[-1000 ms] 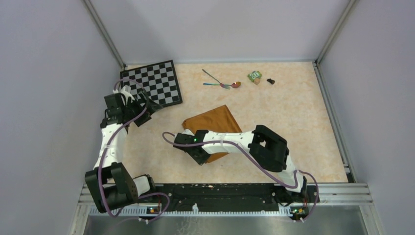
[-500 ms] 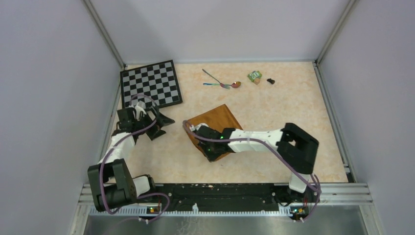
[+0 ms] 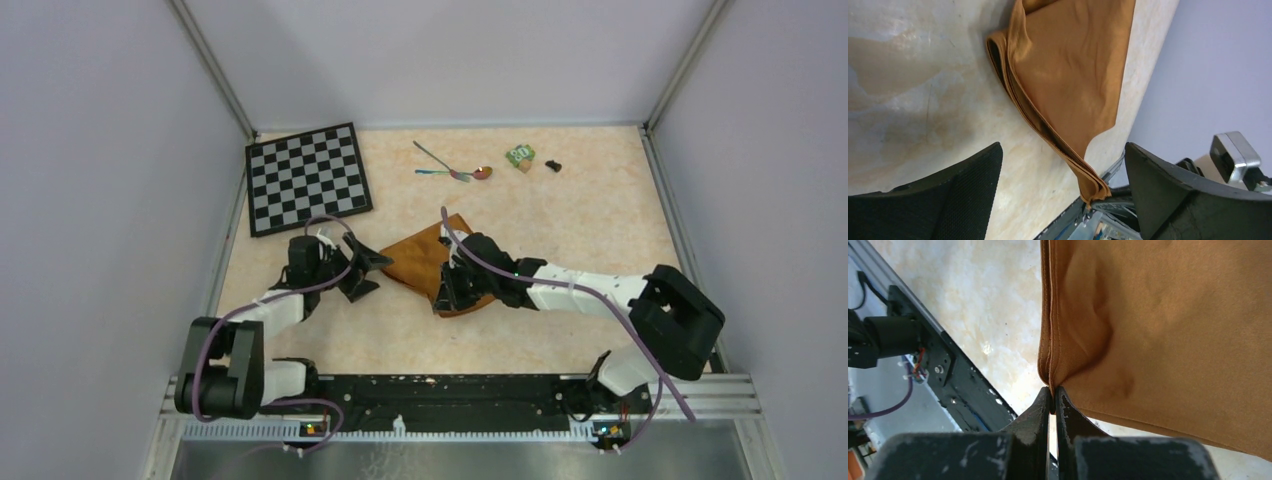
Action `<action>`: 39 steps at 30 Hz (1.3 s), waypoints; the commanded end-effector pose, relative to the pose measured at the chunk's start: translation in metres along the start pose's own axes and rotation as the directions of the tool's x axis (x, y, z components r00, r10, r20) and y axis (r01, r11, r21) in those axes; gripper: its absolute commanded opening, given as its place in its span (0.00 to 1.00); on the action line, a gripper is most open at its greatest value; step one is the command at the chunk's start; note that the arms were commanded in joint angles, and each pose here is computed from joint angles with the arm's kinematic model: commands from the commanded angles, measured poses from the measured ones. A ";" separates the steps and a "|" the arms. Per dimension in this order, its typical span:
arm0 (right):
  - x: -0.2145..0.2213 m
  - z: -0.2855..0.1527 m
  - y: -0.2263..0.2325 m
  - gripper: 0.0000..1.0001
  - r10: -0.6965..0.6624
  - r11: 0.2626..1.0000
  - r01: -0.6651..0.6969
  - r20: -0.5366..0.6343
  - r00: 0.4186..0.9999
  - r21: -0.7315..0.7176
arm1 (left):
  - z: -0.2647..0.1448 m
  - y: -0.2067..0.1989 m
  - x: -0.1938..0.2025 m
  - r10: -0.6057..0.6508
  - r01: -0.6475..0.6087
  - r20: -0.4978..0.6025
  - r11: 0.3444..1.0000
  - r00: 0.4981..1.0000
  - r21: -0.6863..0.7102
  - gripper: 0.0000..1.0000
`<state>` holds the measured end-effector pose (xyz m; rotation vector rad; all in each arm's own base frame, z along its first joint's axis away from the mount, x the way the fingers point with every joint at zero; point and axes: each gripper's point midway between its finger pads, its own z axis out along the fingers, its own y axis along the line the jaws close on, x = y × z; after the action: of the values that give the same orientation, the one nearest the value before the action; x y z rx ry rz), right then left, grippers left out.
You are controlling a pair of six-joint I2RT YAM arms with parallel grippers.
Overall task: Fold the napkin into a case and place the utensils inside
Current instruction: Pick up the lower triangle-folded napkin from the center of the board.
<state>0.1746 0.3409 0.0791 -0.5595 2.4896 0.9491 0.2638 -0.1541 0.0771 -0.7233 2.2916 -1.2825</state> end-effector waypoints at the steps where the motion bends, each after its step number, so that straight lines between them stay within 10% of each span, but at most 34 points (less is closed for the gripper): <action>1: -0.031 -0.020 0.019 0.00 0.014 0.991 0.002 0.122 0.992 -0.132 | 0.015 -0.013 -0.027 -0.006 0.006 0.127 1.000 0.992 0.001 0.92; 15: -0.028 -0.030 0.004 0.00 0.038 0.984 -0.011 0.150 0.988 -0.176 | 0.042 -0.010 -0.035 0.033 -0.010 0.145 0.988 0.989 -0.155 0.57; 28: -0.033 -0.034 0.003 0.00 0.044 0.980 -0.010 0.167 0.985 -0.201 | 0.024 0.004 -0.025 -0.048 0.094 0.240 0.978 0.970 -0.188 0.73; 39: -0.029 -0.033 0.005 0.00 0.040 0.974 -0.003 0.161 0.986 -0.227 | 0.050 0.005 -0.029 -0.039 0.074 0.193 0.982 0.980 -0.175 0.57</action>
<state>0.1847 0.3248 0.1019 -0.4939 2.3450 1.1914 0.2964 -0.1626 0.0398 -0.9872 2.3191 -0.9717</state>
